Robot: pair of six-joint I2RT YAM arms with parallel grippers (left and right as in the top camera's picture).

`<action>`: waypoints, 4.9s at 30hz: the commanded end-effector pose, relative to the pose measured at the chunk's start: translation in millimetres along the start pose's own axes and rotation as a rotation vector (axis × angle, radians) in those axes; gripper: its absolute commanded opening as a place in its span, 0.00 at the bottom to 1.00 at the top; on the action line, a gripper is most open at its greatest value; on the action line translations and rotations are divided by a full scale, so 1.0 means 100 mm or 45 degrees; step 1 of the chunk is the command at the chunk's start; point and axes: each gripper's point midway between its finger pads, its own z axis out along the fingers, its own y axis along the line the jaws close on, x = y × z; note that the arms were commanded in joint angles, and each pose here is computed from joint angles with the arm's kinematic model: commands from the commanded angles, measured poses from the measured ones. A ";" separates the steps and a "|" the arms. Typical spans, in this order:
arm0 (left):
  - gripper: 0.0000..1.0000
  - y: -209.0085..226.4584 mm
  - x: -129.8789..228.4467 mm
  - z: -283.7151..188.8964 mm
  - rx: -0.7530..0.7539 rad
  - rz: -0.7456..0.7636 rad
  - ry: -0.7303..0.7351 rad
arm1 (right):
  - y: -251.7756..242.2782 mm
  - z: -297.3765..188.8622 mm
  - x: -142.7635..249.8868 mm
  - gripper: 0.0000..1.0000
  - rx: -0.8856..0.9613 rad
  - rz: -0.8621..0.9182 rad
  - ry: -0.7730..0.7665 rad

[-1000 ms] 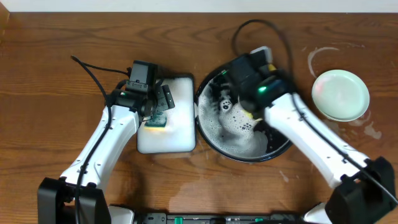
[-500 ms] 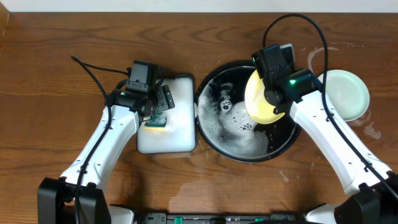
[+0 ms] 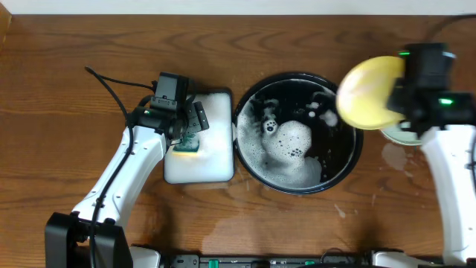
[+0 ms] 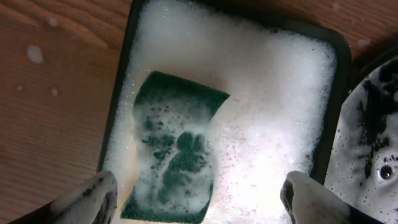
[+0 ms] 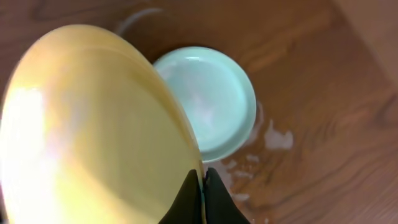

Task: Clean dirty plates on tray and stack at the side

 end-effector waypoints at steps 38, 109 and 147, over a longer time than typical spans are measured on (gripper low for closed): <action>0.87 0.02 -0.01 0.00 -0.008 0.000 -0.003 | -0.64 1.49 0.51 0.43 -0.227 0.596 0.420; 0.87 0.02 -0.01 0.00 -0.008 0.000 -0.003 | 0.91 -0.74 1.87 0.99 -1.440 -0.173 -0.740; 0.87 0.02 -0.01 0.00 -0.008 0.000 -0.003 | 0.83 -0.73 1.78 0.99 -1.220 -0.427 -1.087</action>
